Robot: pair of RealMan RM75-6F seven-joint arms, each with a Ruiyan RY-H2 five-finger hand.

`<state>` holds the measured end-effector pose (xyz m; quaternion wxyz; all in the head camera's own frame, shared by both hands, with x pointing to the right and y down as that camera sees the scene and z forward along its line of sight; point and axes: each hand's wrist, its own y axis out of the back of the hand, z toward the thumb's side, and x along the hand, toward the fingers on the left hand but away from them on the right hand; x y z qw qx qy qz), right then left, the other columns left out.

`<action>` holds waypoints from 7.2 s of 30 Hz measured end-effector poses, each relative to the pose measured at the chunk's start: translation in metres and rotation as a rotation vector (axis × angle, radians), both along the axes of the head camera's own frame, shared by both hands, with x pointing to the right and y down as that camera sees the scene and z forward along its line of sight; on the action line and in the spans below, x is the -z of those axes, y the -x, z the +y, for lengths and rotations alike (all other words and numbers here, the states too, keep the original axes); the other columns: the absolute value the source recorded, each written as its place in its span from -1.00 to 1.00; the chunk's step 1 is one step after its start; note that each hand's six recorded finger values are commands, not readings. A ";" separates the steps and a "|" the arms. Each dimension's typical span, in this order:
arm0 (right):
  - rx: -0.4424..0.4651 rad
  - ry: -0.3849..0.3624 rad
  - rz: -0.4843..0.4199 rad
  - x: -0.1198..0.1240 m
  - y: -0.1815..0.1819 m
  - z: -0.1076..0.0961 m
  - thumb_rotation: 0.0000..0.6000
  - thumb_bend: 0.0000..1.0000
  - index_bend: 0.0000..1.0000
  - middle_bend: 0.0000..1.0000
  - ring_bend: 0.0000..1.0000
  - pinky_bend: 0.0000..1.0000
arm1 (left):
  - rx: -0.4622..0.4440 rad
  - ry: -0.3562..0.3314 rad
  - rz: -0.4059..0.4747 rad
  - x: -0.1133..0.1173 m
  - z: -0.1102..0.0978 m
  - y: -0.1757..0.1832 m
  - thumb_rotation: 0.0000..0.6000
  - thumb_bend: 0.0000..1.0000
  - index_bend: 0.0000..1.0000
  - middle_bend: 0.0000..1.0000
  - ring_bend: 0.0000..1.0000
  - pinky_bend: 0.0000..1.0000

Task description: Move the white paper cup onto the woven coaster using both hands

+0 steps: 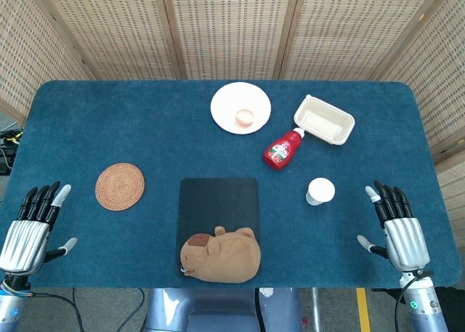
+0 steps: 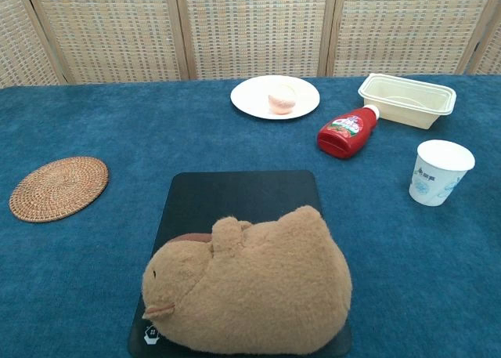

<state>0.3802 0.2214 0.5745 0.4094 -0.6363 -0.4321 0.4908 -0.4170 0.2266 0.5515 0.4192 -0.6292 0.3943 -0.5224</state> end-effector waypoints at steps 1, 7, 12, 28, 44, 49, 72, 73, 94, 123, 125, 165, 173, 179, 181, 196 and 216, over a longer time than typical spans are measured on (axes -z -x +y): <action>0.000 -0.001 0.000 0.000 0.000 0.000 1.00 -0.90 -1.00 -1.00 -1.00 -1.00 | 0.000 0.000 0.000 0.000 0.000 0.000 1.00 -0.68 -1.00 -1.00 -1.00 -1.00; 0.005 -0.004 -0.002 0.001 0.001 0.000 1.00 -0.90 -1.00 -1.00 -1.00 -1.00 | 0.000 0.000 0.000 0.000 0.001 0.000 1.00 -0.68 -1.00 -1.00 -1.00 -1.00; 0.011 -0.007 -0.007 0.002 0.003 0.001 1.00 -0.90 -1.00 -1.00 -1.00 -1.00 | 0.000 -0.007 0.002 0.002 0.001 0.000 1.00 -0.68 -1.00 -1.00 -1.00 -1.00; 0.019 0.000 -0.008 0.001 0.005 0.001 1.00 -0.90 -1.00 -1.00 -1.00 -1.00 | -0.001 -0.012 0.003 0.003 0.000 0.000 1.00 -0.68 -1.00 -1.00 -1.00 -1.00; 0.067 0.020 -0.044 -0.001 0.026 -0.016 1.00 -0.90 -0.82 -1.00 -1.00 -1.00 | -0.007 -0.002 -0.005 0.000 0.001 -0.002 1.00 -0.68 -1.00 -1.00 -1.00 -1.00; 0.103 0.078 -0.036 -0.011 0.042 -0.034 1.00 -0.90 -0.78 -1.00 -1.00 -1.00 | -0.005 -0.003 -0.004 0.001 0.001 -0.002 1.00 -0.68 -1.00 -1.00 -1.00 -1.00; 0.123 0.308 0.052 -0.066 0.072 -0.083 1.00 -0.90 -0.72 -1.00 -1.00 -1.00 | 0.004 0.003 0.005 0.000 -0.002 0.001 1.00 -0.68 -1.00 -1.00 -1.00 -1.00; 0.125 0.314 0.059 -0.068 0.071 -0.083 1.00 -0.90 -0.72 -1.00 -1.00 -1.00 | 0.004 0.004 0.005 0.000 -0.002 0.001 1.00 -0.68 -1.00 -1.00 -1.00 -1.00; 0.097 0.413 0.140 -0.104 0.068 -0.102 1.00 -0.90 -0.61 -1.00 -1.00 -1.00 | 0.000 0.015 -0.006 -0.004 -0.002 -0.001 1.00 -0.68 -1.00 -1.00 -1.00 -1.00; 0.132 0.402 0.182 -0.102 0.090 -0.117 1.00 -0.90 -0.09 -0.71 -1.00 -1.00 | -0.004 0.015 0.000 -0.003 -0.002 -0.002 1.00 -0.68 -1.00 -1.00 -1.00 -1.00; 0.143 0.386 0.172 -0.096 0.097 -0.120 1.00 -0.90 -0.09 -0.71 -1.00 -1.00 | -0.004 0.015 0.001 -0.003 -0.002 -0.002 1.00 -0.68 -1.00 -1.00 -1.00 -1.00; 0.478 0.288 0.038 -0.110 0.392 -0.149 1.00 -0.90 -0.23 -0.79 -1.00 -1.00 | 0.019 0.052 0.051 -0.013 -0.010 0.012 1.00 -0.68 -1.00 -1.00 -1.00 -1.00; 0.474 0.307 0.050 -0.120 0.392 -0.146 1.00 -0.90 -0.35 -0.88 -1.00 -1.00 | 0.014 0.053 0.051 -0.013 -0.010 0.010 1.00 -0.68 -1.00 -1.00 -1.00 -1.00; 0.467 0.307 0.054 -0.120 0.385 -0.145 1.00 -0.90 -0.41 -0.93 -1.00 -1.00 | 0.016 0.052 0.049 -0.013 -0.010 0.010 1.00 -0.68 -1.00 -1.00 -1.00 -1.00; 0.465 0.310 0.053 -0.120 0.383 -0.143 1.00 -0.90 -0.49 -0.98 -1.00 -1.00 | 0.016 0.052 0.048 -0.012 -0.009 0.010 1.00 -0.68 -1.00 -1.00 -1.00 -1.00; 0.406 0.336 0.095 -0.098 0.339 -0.143 1.00 -0.90 -0.92 -1.00 -1.00 -1.00 | 0.003 0.044 0.052 -0.009 -0.006 0.006 1.00 -0.68 -1.00 -1.00 -1.00 -1.00; 0.198 0.075 0.024 -0.030 0.127 -0.066 1.00 -0.90 -0.93 -1.00 -1.00 -1.00 | -0.019 0.055 0.046 -0.011 -0.004 -0.004 1.00 -0.68 -1.00 -1.00 -1.00 -1.00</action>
